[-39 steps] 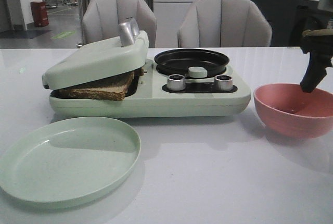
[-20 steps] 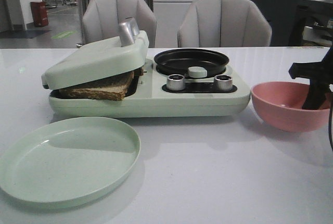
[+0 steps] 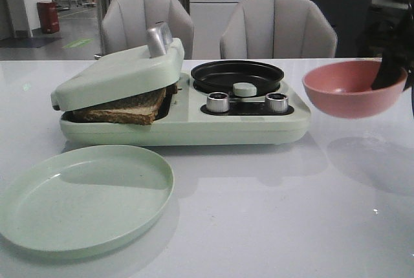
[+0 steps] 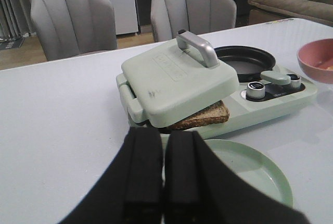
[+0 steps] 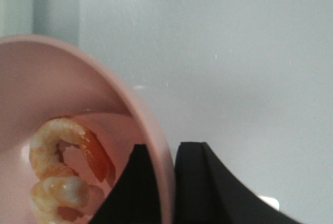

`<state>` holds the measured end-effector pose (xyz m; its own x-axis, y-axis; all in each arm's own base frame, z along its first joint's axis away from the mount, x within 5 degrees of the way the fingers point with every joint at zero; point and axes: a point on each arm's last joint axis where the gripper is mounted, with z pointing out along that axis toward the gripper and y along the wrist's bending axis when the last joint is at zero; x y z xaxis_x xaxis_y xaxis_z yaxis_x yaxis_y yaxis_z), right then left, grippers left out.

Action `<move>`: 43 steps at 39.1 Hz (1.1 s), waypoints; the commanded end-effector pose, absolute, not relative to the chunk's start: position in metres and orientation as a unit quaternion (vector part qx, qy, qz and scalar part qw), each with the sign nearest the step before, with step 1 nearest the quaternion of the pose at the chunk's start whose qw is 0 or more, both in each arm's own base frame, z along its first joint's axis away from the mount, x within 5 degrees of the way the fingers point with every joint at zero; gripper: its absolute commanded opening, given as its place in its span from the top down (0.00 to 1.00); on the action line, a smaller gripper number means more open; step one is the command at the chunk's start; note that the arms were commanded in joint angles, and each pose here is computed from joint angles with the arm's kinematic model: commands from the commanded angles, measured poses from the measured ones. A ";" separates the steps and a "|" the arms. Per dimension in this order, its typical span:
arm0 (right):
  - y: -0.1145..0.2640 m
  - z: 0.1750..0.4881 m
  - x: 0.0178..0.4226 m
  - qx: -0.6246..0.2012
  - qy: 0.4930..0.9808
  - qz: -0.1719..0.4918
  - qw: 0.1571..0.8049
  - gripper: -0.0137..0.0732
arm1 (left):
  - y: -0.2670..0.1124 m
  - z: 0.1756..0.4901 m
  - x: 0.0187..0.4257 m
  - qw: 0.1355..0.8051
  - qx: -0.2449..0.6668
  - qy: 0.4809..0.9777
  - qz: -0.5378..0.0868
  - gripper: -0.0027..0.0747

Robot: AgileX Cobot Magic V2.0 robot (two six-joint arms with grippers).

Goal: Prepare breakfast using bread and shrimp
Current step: 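Carry the pink bowl over the frying pan and tip the shrimp in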

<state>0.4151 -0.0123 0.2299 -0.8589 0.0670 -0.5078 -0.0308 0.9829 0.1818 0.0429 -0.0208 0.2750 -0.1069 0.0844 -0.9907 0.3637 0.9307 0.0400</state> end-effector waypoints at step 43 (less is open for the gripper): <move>0.144 0.278 0.446 -0.251 0.494 -0.100 0.826 0.68 | -0.020 0.290 0.043 0.685 0.137 0.706 -0.117 0.82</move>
<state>0.4559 0.1394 0.2302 0.2130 -0.3857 -0.8977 -0.2005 0.8820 -0.4265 0.0429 -0.0208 0.2750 -0.1069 0.0844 -0.9907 0.3637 0.9307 0.0400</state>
